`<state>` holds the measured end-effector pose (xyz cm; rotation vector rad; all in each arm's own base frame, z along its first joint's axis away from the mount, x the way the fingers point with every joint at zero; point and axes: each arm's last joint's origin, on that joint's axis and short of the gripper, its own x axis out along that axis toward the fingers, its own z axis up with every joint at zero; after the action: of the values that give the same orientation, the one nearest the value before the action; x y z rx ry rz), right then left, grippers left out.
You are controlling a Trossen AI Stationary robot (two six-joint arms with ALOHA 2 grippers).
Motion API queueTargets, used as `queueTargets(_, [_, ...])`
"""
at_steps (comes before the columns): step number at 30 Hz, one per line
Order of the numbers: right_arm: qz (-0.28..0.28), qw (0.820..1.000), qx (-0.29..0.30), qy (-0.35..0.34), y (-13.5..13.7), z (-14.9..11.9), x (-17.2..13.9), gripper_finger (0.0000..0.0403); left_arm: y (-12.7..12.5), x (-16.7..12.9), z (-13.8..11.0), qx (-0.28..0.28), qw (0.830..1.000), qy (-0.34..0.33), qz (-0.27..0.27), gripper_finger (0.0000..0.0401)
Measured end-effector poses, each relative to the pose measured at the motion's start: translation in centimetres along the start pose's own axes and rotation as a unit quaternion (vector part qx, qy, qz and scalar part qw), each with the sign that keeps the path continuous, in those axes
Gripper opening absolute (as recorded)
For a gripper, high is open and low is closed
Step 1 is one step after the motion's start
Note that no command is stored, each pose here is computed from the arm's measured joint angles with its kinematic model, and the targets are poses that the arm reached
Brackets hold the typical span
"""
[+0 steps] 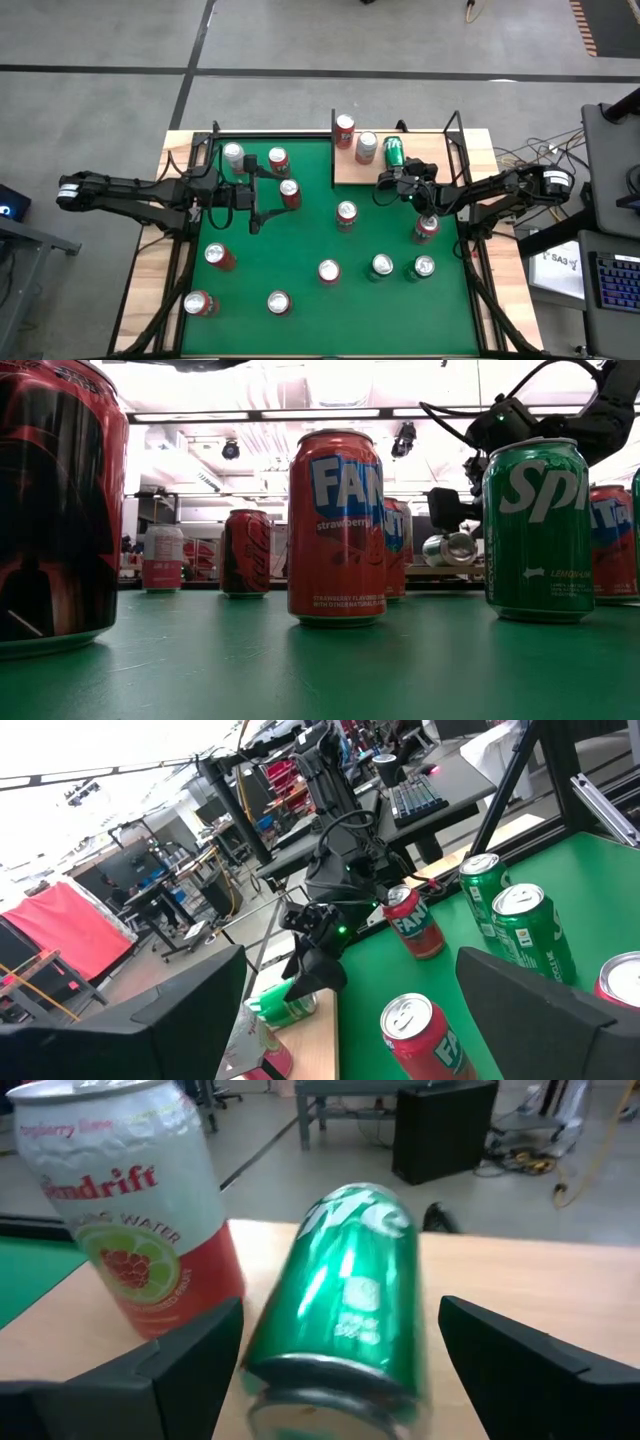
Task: Place canned beverage on shelf
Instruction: Put the left green soda can on the shelf
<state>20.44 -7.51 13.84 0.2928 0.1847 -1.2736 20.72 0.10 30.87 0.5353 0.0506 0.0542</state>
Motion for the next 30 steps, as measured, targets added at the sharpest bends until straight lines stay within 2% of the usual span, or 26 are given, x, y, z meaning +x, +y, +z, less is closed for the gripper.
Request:
queueTargets(10, [0.036, 0.998, 0.052, 0.014, 0.0, 0.7, 0.0, 0.0325, 0.0, 0.0, 0.0, 0.000, 1.000, 0.000, 0.000, 0.0345])
queueTargets(16, [0.058, 0.994, 0.088, -0.008, -0.2, 2.6, -0.9, 0.0325, 0.0, 0.0, 0.0, 0.000, 1.000, 0.000, 0.000, 0.0345])
queueTargets(21, [0.103, 0.988, 0.113, -0.007, -0.6, 4.2, -1.9, 0.0325, 0.0, 0.0, 0.0, 0.000, 1.000, 0.000, 0.000, 0.0345])
queueTargets(25, [0.111, 0.989, 0.093, 0.019, -0.1, 6.1, -2.4, 0.0325, 0.0, 0.0, 0.0, 0.000, 1.000, 0.000, 0.000, 0.0345])
queueTargets(30, [0.070, 0.992, 0.062, 0.086, 0.9, 9.4, -3.0, 0.0325, 0.0, 0.0, 0.0, 0.000, 1.000, 0.000, 0.000, 0.0345])
